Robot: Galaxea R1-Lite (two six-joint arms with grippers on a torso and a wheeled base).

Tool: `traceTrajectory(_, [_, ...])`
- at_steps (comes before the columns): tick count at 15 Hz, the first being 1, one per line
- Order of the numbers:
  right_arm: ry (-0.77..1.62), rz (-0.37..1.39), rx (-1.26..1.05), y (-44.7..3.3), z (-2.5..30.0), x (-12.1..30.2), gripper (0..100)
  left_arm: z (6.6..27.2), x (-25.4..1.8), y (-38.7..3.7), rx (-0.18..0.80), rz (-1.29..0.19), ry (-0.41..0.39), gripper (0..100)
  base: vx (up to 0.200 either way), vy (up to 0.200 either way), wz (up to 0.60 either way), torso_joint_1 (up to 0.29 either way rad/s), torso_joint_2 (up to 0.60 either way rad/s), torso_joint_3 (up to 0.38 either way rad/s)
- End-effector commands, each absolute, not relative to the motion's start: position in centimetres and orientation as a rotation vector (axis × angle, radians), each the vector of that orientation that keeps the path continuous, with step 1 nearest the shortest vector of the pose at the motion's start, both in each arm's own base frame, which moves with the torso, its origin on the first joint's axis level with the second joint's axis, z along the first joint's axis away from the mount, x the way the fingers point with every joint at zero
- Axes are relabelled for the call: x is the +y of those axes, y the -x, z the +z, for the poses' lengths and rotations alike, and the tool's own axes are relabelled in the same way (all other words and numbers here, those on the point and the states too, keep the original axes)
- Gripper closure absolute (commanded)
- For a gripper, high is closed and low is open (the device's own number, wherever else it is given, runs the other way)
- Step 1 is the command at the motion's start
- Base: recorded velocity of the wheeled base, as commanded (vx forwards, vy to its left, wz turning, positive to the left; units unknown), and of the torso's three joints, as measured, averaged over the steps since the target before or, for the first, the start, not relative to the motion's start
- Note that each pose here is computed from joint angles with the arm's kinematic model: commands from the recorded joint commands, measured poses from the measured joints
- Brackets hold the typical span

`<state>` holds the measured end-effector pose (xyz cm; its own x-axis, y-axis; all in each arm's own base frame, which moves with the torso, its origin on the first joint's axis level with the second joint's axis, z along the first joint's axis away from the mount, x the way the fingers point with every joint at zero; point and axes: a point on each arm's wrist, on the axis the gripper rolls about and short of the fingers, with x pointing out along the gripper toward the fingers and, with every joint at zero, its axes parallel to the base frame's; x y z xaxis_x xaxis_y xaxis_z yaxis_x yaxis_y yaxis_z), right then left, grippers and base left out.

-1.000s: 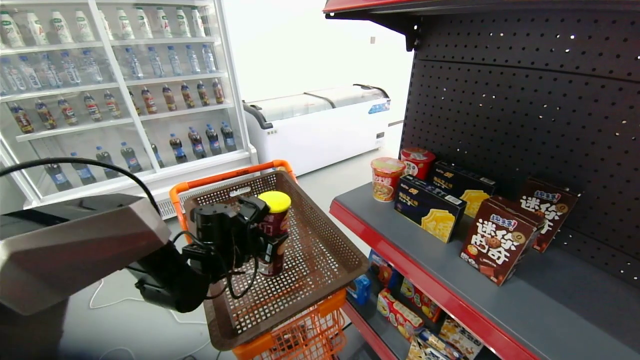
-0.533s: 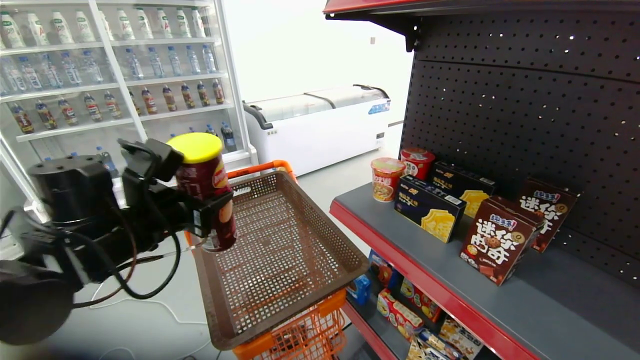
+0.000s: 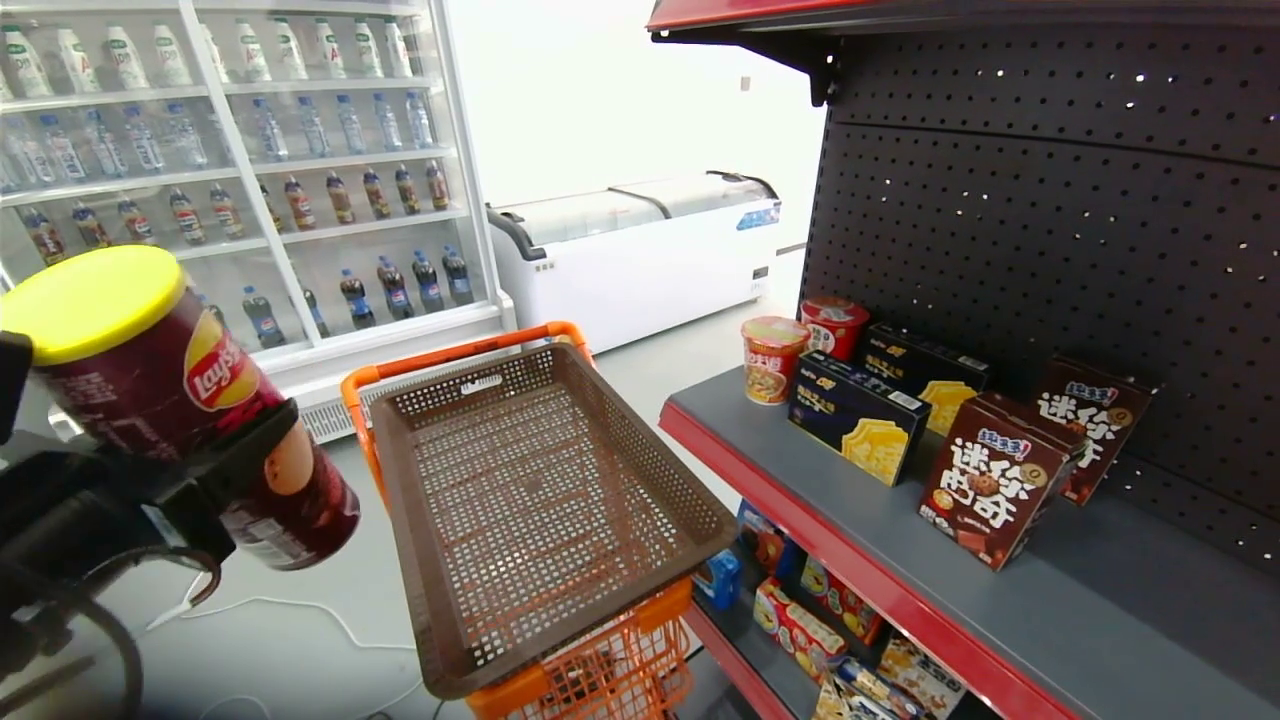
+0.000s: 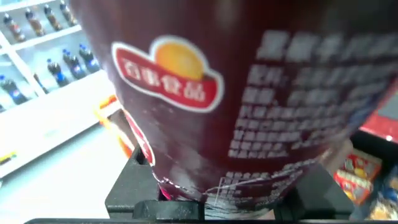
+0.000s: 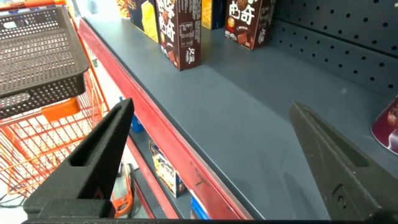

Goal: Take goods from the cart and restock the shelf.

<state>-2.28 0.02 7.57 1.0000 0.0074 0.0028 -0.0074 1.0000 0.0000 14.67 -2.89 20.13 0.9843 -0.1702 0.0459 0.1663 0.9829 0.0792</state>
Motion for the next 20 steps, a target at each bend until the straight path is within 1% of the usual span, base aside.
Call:
traceTrajectory(1, [0.0,0.009,-0.003,2.3,7.6,0.0,0,20.2,-2.2,-11.3,-0.091,-0.167,-0.068,100,0.0,0.0,0.0,0.0,0.0,0.0])
traceTrajectory(4, [0.0,0.008,-0.003,2.3,7.6,0.0,0,19.9,-1.6,-8.0,-0.039,-0.172,-0.082,100,0.0,0.0,0.0,0.0,0.0,0.0])
traceTrajectory(6, [0.002,0.009,-0.003,2.3,7.6,0.0,0,20.0,-1.3,-7.4,-0.017,-0.147,-0.084,100,0.0,0.0,0.0,0.0,0.0,0.0])
traceTrajectory(8, [0.0,0.009,-0.003,2.3,7.6,0.0,0,20.0,-1.2,-7.1,-0.024,-0.105,-0.08,100,0.0,0.0,0.0,0.0,0.0,0.0])
traceTrajectory(10, [0.0,0.012,-0.003,2.3,7.6,0.0,0,20.1,-1.1,-6.9,-0.031,-0.1,-0.07,100,0.0,0.0,-0.6,0.005,0.0,0.005])
traceTrajectory(12, [0.0,0.012,-0.003,2.3,7.6,0.0,0,19.5,-1.1,-6.7,-0.005,-0.113,-0.067,100,0.0,0.0,-0.6,0.0,0.0,0.0])
traceTrajectory(15, [0.0,0.012,-0.003,2.3,7.6,0.0,0,19.3,-1.1,-6.4,0.03,-0.118,-0.072,100,0.0,0.0,-0.6,0.001,0.0,0.004])
traceTrajectory(20, [0.002,0.012,-0.003,2.3,7.6,0.0,0,18.2,-0.7,-4.7,0.02,-0.097,-0.061,100,0.0,0.0,-0.6,0.006,0.0,0.002])
